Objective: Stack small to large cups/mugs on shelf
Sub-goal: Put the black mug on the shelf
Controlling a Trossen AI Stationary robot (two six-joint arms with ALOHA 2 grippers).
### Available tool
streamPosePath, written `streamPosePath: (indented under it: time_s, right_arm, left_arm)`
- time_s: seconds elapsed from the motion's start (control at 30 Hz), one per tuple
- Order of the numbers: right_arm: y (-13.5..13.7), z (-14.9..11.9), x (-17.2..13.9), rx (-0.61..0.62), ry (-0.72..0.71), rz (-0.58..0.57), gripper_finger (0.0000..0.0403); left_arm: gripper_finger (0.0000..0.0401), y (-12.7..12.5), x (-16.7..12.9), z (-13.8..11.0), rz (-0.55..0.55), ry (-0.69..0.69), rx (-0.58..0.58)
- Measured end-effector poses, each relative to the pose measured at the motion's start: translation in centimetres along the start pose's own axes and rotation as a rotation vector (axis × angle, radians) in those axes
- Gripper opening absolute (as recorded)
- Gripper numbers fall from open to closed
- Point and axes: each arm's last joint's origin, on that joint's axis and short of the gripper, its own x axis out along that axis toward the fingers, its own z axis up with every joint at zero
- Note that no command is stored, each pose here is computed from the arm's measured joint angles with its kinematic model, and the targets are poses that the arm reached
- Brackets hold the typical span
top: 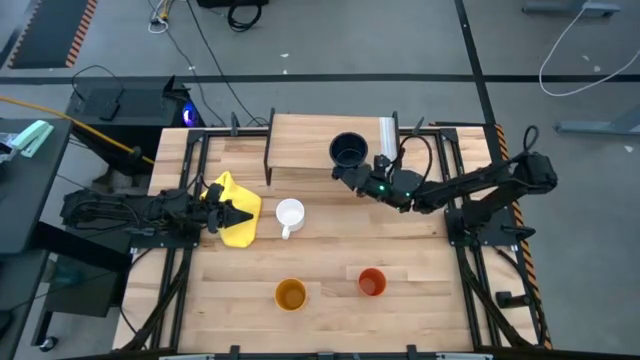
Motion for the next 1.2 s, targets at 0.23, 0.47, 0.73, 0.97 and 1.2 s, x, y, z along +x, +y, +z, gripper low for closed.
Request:
streamPosePath:
  time_s: [0.23, 0.47, 0.73, 0.97, 1.2]
  right_arm:
    - [-0.9, 1.0, 1.0, 0.017, -0.015, -0.001, 0.0011]
    - [-3.1, 1.8, -0.6, 0.091, -0.060, 0.006, 0.0011]
    - [-2.9, 2.6, -3.1, 0.057, -0.134, 0.045, 0.0011]
    - [-3.4, 3.3, -3.2, 0.049, -0.141, -0.006, 0.0011]
    - [-3.9, 3.8, -3.0, 0.035, -0.112, -0.036, 0.0011]
  left_arm:
    - [0.0021, 0.0, 0.0, 0.0, -0.010, 0.016, -0.001]
    - [0.0029, 0.0, 0.0, 0.0, -0.010, 0.016, 0.000]
    - [0.0022, 0.0, 0.0, 0.0, -0.010, 0.016, 0.007]
    - [0.0026, 0.0, 0.0, 0.0, -0.010, 0.016, 0.007]
    - [0.0026, 0.0, 0.0, 0.0, -0.010, 0.016, 0.007]
